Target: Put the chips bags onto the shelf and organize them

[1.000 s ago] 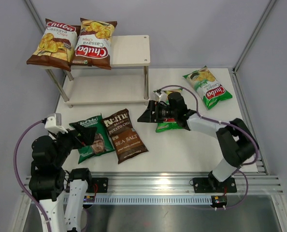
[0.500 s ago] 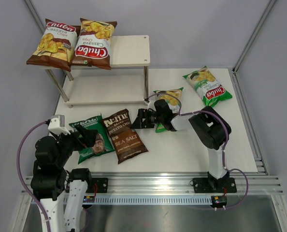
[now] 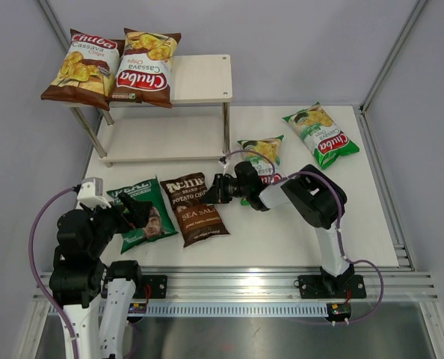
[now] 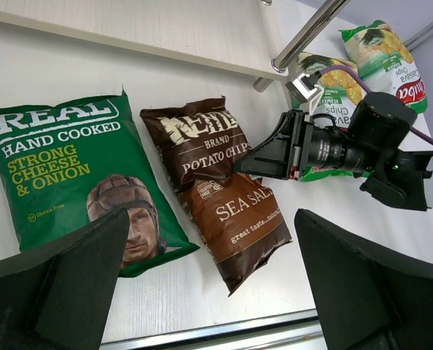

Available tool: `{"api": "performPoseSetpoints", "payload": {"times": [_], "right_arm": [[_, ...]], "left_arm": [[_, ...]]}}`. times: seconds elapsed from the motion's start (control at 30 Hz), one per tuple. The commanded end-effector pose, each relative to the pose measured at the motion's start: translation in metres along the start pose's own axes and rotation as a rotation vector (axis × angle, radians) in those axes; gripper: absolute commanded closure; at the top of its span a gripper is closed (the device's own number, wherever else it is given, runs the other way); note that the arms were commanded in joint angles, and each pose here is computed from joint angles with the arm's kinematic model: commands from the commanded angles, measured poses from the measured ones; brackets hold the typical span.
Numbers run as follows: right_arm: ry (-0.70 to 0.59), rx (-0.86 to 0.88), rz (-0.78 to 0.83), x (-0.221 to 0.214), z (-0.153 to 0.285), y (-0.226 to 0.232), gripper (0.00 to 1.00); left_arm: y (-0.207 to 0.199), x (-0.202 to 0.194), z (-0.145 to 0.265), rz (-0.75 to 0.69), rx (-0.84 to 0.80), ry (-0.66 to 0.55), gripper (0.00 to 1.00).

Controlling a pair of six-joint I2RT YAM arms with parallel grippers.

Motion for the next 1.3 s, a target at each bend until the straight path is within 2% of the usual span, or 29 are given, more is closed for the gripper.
{"api": "performPoseSetpoints", "payload": {"times": [0.0,0.17,0.23,0.33,0.47,0.57,0.7,0.77,0.8,0.83,1.03,1.13,1.27], "right_arm": [[-0.134,0.024,0.051,0.016,0.017,0.031,0.78],[-0.285,-0.033,0.023,0.026,0.047,0.049,0.87],[-0.343,-0.018,0.005,0.032,0.061,0.063,0.93],[-0.428,-0.02,-0.02,0.042,0.078,0.08,0.95],[-0.554,-0.067,-0.075,0.053,0.102,0.094,0.96],[-0.642,-0.101,-0.095,0.061,0.125,0.108,0.96],[-0.769,-0.109,-0.095,0.076,0.164,0.14,0.98],[-0.8,-0.123,-0.109,0.078,0.176,0.147,0.98],[-0.831,-0.089,-0.106,0.083,0.187,0.161,0.98],[-0.832,-0.093,-0.113,0.084,0.192,0.165,0.98],[-0.876,0.05,-0.125,0.091,0.225,0.211,0.98],[-0.899,0.13,-0.155,0.09,0.24,0.228,0.99],[-0.918,0.218,-0.183,0.086,0.256,0.243,1.0]], "left_arm": [[-0.003,0.006,-0.004,-0.035,-0.037,-0.027,0.01],[-0.006,0.005,-0.008,-0.034,-0.079,0.001,0.01],[-0.008,0.001,-0.015,-0.022,-0.117,0.055,0.01],[-0.01,-0.004,-0.028,0.008,-0.173,0.147,0.01],[-0.013,-0.007,-0.046,0.058,-0.239,0.204,0.01],[-0.018,-0.007,-0.058,0.106,-0.324,0.2,0.01],[-0.027,-0.01,-0.073,0.159,-0.45,0.163,0.01],[-0.04,-0.003,-0.08,0.167,-0.536,0.084,0.01],[-0.038,-0.015,-0.087,0.189,-0.543,0.089,0.01],[-0.05,-0.008,-0.089,0.187,-0.608,0.02,0.01],[-0.078,-0.027,-0.103,0.221,-0.807,-0.139,0.01],[-0.087,-0.033,-0.106,0.251,-0.876,-0.187,0.01],[-0.102,-0.037,-0.113,0.263,-0.916,-0.18,0.01]]}}
Point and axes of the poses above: each gripper's point midway between its finger pads, its own z axis back along the fingers, its own y axis along the line the jaws close on, x = y × z, the point moved 7 cm from there along z, back along the fingers, and after that the axes turned 1 degree about -z, right-handed, at the moved point
